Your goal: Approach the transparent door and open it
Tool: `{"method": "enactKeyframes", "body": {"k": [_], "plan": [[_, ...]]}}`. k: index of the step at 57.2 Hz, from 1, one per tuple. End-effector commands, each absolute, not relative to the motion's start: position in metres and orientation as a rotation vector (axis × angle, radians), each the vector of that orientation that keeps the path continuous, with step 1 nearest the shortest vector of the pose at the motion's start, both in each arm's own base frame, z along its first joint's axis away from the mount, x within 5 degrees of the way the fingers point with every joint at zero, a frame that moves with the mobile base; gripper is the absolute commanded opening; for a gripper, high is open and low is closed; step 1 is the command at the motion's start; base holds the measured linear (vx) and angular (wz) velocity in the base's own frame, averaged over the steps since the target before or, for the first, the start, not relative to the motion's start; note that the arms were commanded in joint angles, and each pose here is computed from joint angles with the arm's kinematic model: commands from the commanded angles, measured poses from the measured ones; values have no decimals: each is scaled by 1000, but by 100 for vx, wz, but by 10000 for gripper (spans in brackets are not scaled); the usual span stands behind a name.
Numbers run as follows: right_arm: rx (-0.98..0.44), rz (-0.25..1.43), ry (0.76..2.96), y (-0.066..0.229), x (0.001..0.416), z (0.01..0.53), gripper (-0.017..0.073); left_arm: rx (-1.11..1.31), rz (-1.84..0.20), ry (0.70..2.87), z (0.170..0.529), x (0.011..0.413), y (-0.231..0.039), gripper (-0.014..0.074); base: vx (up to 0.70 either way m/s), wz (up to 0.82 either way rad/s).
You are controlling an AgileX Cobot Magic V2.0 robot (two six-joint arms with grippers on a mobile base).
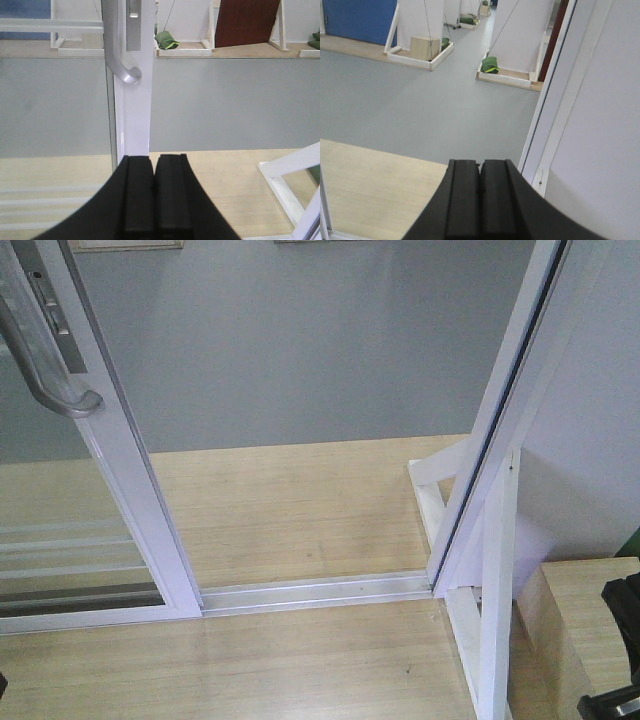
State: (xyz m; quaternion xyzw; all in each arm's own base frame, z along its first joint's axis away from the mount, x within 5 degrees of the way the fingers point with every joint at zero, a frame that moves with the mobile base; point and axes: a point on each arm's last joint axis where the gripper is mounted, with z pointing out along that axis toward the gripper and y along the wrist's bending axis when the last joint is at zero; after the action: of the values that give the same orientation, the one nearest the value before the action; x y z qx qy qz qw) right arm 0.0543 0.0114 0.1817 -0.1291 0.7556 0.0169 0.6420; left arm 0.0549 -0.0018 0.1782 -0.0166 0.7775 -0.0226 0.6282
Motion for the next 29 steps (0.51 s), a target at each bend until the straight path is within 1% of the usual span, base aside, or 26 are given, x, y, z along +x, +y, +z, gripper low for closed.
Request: {"method": "enactKeyframes", "body": {"k": [1, 29], "plan": [[-281, 17, 1646, 10, 54, 187, -4, -52, -64, 1704, 181, 56, -1, -6, 0, 0], [-280, 16, 1647, 10, 55, 187, -4, -52, -64, 1704, 181, 56, -1, -6, 0, 0]]}}
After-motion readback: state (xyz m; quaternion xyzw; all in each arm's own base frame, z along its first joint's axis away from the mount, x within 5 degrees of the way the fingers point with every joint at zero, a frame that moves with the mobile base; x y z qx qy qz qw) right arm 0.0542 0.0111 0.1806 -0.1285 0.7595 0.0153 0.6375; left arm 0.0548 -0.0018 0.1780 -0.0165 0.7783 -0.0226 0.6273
